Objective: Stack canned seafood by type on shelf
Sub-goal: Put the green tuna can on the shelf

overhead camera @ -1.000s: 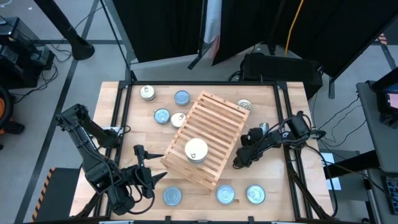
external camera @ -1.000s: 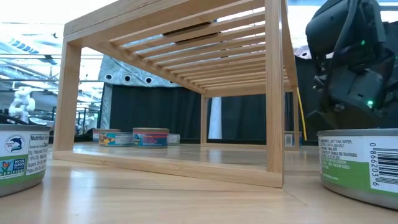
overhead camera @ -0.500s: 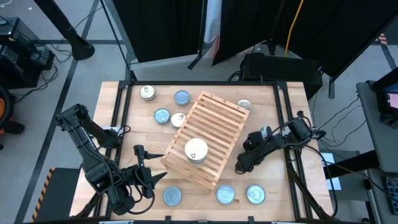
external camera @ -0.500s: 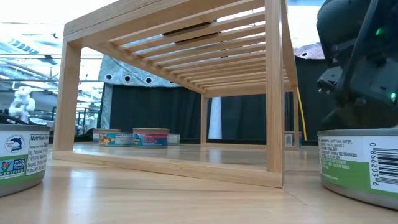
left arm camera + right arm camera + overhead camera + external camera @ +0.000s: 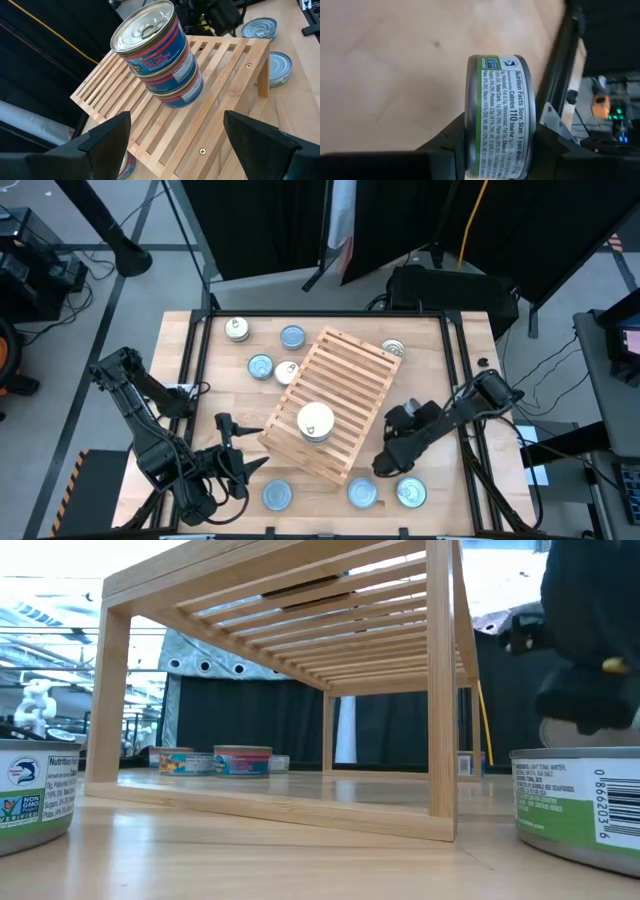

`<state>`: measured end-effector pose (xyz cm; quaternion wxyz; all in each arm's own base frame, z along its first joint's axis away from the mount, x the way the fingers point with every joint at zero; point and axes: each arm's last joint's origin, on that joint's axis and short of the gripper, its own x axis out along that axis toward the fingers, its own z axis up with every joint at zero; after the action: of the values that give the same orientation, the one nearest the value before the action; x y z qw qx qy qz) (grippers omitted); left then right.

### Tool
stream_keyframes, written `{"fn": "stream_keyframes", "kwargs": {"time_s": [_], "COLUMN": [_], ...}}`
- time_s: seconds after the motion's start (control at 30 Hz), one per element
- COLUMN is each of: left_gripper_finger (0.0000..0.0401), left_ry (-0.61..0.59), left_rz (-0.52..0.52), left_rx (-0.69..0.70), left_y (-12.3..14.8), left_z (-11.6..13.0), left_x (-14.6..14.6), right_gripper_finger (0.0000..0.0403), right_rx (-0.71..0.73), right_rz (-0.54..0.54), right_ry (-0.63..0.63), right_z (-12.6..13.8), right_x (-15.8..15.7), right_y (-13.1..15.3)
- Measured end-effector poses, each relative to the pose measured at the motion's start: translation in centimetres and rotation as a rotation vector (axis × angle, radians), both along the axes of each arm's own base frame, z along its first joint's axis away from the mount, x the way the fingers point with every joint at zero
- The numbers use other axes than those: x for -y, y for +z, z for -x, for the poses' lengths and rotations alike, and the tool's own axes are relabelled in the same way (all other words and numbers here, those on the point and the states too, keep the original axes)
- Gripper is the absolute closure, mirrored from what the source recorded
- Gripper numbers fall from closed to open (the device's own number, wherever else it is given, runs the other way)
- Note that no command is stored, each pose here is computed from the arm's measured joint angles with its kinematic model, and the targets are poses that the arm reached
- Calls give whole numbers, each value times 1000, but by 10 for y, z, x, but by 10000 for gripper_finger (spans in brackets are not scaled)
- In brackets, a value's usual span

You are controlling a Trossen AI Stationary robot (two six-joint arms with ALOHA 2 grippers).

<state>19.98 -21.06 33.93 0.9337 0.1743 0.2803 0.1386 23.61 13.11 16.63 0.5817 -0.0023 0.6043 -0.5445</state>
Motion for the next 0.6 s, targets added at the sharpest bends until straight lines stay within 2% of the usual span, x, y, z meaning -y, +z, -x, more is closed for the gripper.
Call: {"fn": "stream_keyframes", "kwargs": {"time_s": [0.17, 0.33, 0.5, 0.6], "left_gripper_finger": [74, 74, 74, 74], "left_ry": [-1, 0, 0, 1], "left_rz": [-1, -1, 3, 12], "left_rx": [-1, 0, 2, 12], "left_y": [0, 0, 0, 1], "left_z": [0, 0, 0, -2], "left_x": [0, 0, 0, 1], "right_gripper_finger": [268, 268, 268, 268], "right_rx": [-53, -73, 51, 188], "right_rz": [-186, -396, -607, -641], "right_ry": [180, 465, 746, 924], "right_z": [3, 4, 0, -4], "right_x": [-27, -62, -99, -114], "right_y": [25, 62, 113, 149]}}
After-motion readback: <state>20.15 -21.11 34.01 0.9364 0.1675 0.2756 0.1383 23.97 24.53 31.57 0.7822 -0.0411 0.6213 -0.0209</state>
